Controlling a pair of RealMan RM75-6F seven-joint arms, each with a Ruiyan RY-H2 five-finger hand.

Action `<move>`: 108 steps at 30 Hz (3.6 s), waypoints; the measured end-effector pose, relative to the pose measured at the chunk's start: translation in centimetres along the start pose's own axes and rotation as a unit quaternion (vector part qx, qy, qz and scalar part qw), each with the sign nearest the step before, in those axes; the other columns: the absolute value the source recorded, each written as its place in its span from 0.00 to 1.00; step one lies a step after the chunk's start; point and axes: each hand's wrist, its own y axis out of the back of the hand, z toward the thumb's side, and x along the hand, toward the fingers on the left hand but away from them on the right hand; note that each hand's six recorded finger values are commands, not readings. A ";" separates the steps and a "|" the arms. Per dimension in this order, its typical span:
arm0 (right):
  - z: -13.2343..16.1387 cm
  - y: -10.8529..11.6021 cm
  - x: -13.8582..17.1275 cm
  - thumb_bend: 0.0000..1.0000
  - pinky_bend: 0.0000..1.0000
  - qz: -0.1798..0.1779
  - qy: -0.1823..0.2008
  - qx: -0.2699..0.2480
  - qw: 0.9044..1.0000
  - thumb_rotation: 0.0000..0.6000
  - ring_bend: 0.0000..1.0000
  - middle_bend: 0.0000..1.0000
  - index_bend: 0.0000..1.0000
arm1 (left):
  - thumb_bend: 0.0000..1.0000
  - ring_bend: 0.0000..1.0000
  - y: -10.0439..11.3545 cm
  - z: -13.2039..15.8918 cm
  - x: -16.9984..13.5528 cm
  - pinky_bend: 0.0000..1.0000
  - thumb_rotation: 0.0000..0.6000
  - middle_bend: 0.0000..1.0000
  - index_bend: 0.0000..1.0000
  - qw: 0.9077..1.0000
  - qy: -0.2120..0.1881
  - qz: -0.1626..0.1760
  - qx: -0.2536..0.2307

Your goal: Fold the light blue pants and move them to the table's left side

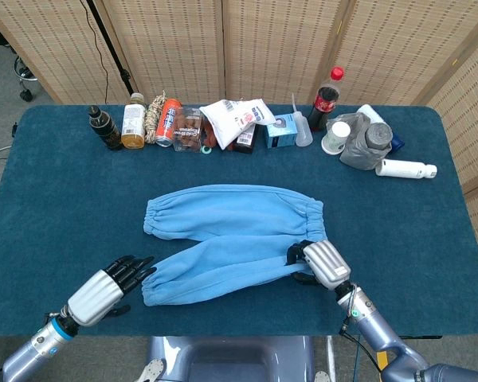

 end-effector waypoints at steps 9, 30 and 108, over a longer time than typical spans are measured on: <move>-0.5 0.3 -0.2 0.65 0.66 0.006 -0.015 -0.023 1.000 1.00 0.50 0.54 0.66 | 0.05 0.18 -2.2 2.5 1.6 0.18 1.00 0.05 0.07 1.000 -0.019 -0.010 -0.016; -0.6 0.7 0.0 0.67 0.66 0.020 -0.023 -0.106 0.994 1.00 0.50 0.54 0.66 | 0.17 0.35 -4.5 2.8 3.5 0.34 1.00 0.24 0.30 0.998 0.002 0.019 -0.059; -3.9 8.8 -13.2 0.68 0.55 -0.007 -0.109 -0.093 0.990 1.00 0.36 0.42 0.61 | 0.28 0.12 4.1 -11.9 17.8 0.18 1.00 0.06 0.21 0.976 0.219 -0.001 0.002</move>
